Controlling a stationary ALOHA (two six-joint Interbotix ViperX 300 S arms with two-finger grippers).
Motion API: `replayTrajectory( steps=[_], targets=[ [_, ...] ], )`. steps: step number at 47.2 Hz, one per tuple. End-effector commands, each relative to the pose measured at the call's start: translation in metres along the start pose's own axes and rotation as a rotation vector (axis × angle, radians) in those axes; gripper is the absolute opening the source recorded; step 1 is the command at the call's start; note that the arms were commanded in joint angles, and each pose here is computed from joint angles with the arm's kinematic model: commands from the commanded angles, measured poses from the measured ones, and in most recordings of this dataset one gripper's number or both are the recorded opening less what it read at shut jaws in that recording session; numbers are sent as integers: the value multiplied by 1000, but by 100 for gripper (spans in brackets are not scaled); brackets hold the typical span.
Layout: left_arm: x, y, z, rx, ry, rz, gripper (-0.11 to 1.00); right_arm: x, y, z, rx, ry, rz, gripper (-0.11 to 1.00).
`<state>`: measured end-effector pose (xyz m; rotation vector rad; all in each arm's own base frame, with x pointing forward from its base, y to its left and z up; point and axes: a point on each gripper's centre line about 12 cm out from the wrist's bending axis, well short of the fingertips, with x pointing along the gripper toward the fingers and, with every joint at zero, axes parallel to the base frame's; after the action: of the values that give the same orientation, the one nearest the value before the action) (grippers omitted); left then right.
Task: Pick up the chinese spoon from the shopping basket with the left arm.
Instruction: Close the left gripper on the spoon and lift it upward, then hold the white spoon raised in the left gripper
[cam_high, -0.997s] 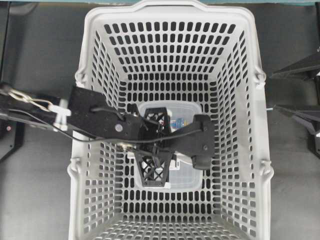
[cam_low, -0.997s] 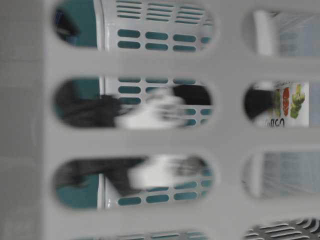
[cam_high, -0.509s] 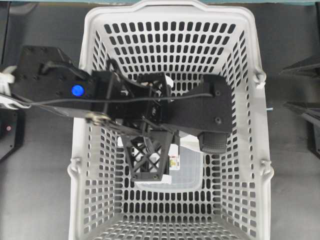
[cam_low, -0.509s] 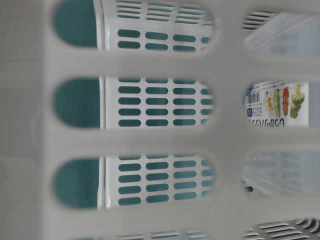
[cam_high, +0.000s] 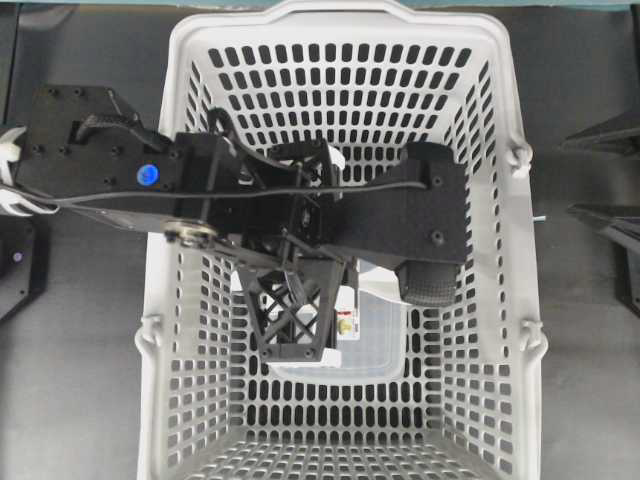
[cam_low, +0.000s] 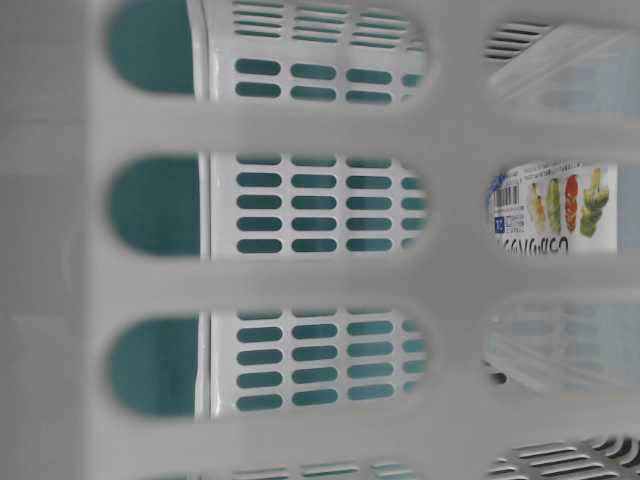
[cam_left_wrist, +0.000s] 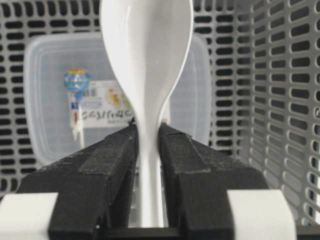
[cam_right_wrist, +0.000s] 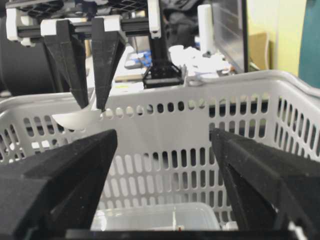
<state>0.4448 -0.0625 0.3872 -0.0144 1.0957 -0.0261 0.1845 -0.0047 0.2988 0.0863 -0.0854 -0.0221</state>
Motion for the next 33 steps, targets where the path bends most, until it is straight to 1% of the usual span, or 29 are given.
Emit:
replayTrajectory(
  steps=[1,23,33],
  targets=[
    [-13,-2,2,8,-34,-4,13,2,0,3,4,-8,-3,74],
    [-6,-2,1,10,-16,-1,13,2,0,2,7,4,-4,74],
    [-6,-1,1,9,-15,-2,13,1,1,2,11,5,5,74]
  ],
)
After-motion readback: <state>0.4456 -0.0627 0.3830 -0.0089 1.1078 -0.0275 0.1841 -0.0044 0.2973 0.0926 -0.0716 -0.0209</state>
